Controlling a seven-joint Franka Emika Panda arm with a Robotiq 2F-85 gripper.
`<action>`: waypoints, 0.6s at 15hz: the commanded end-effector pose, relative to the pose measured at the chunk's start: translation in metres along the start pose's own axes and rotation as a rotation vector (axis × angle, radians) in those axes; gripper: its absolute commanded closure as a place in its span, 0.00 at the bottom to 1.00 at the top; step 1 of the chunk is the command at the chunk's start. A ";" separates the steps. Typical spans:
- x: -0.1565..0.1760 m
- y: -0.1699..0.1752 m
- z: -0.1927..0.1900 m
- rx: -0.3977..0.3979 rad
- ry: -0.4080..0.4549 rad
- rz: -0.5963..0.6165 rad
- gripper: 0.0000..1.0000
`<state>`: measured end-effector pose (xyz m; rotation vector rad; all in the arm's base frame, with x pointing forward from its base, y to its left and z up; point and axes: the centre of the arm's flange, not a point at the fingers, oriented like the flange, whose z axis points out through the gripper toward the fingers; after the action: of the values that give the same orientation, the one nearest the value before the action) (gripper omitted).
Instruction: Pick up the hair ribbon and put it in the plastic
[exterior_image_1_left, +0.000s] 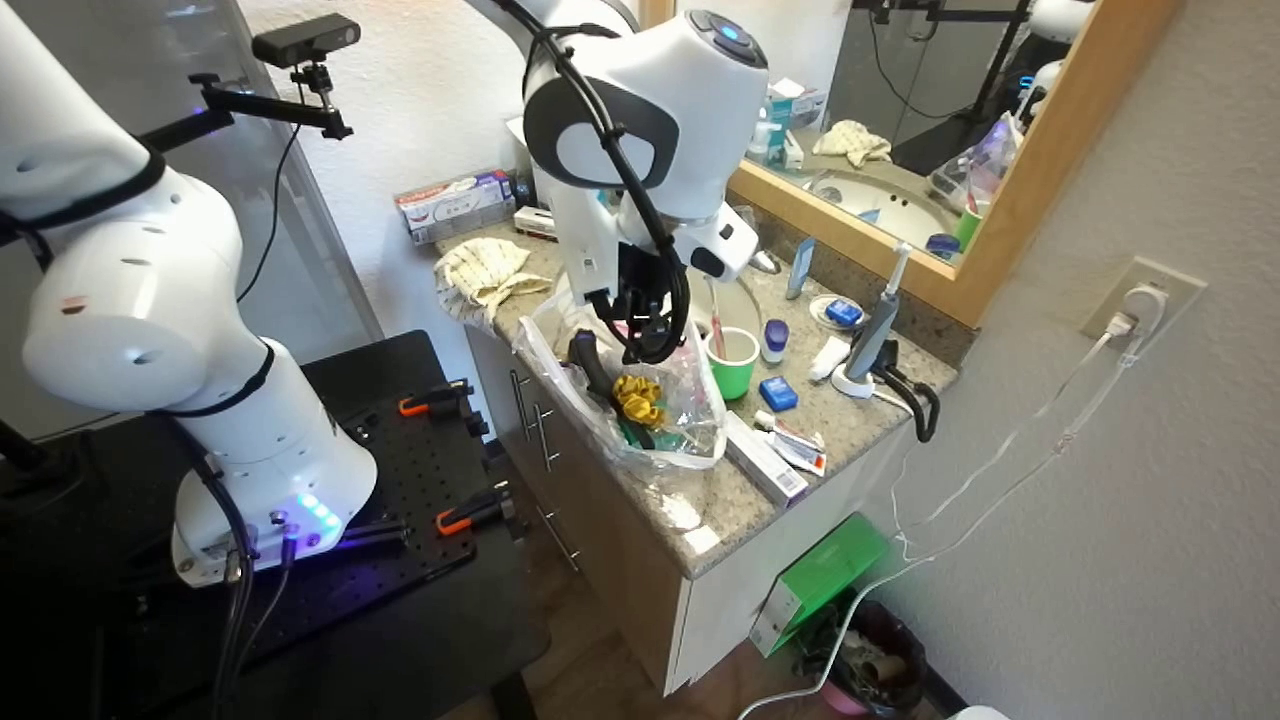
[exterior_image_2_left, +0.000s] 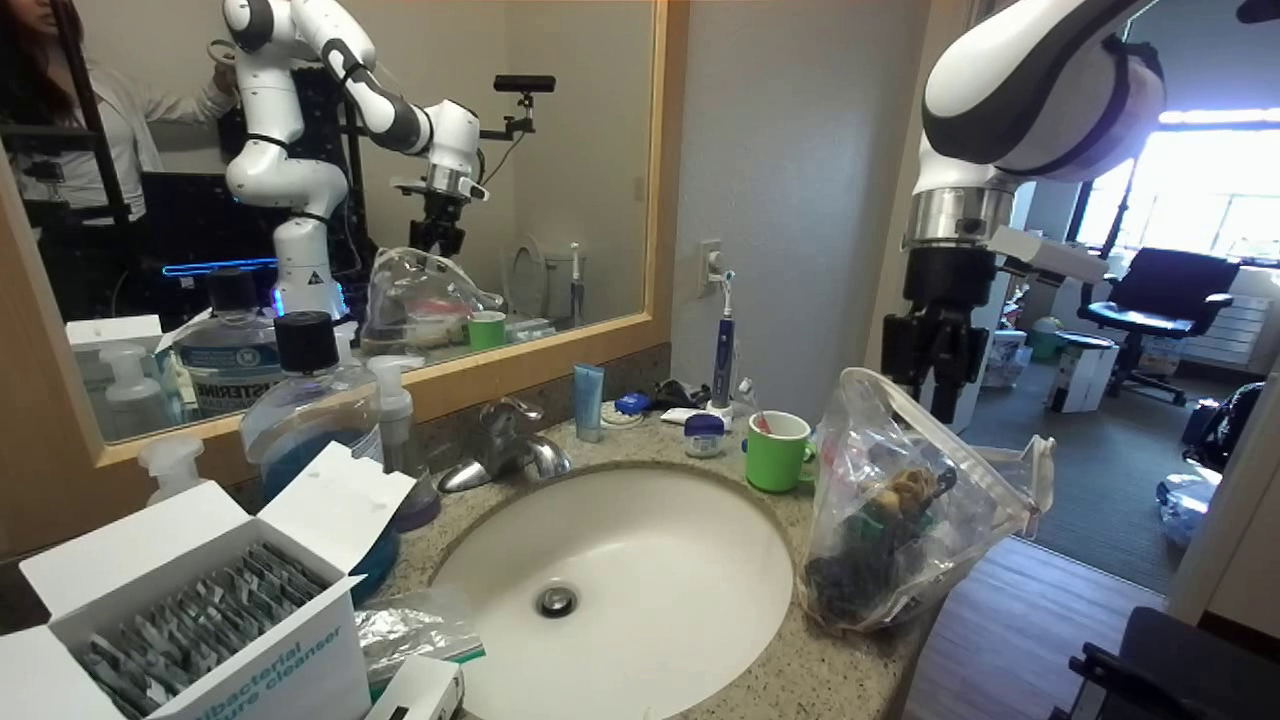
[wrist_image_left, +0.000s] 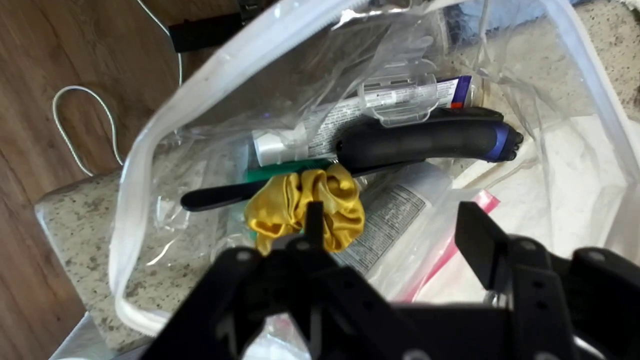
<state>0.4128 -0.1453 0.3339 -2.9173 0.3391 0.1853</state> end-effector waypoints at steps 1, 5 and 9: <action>-0.017 -0.007 -0.015 -0.017 0.056 -0.016 0.01; -0.030 -0.015 -0.030 -0.033 0.091 -0.040 0.00; -0.046 -0.033 -0.044 -0.046 0.118 -0.099 0.00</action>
<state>0.3987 -0.1337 0.3730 -2.9614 0.2672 0.0635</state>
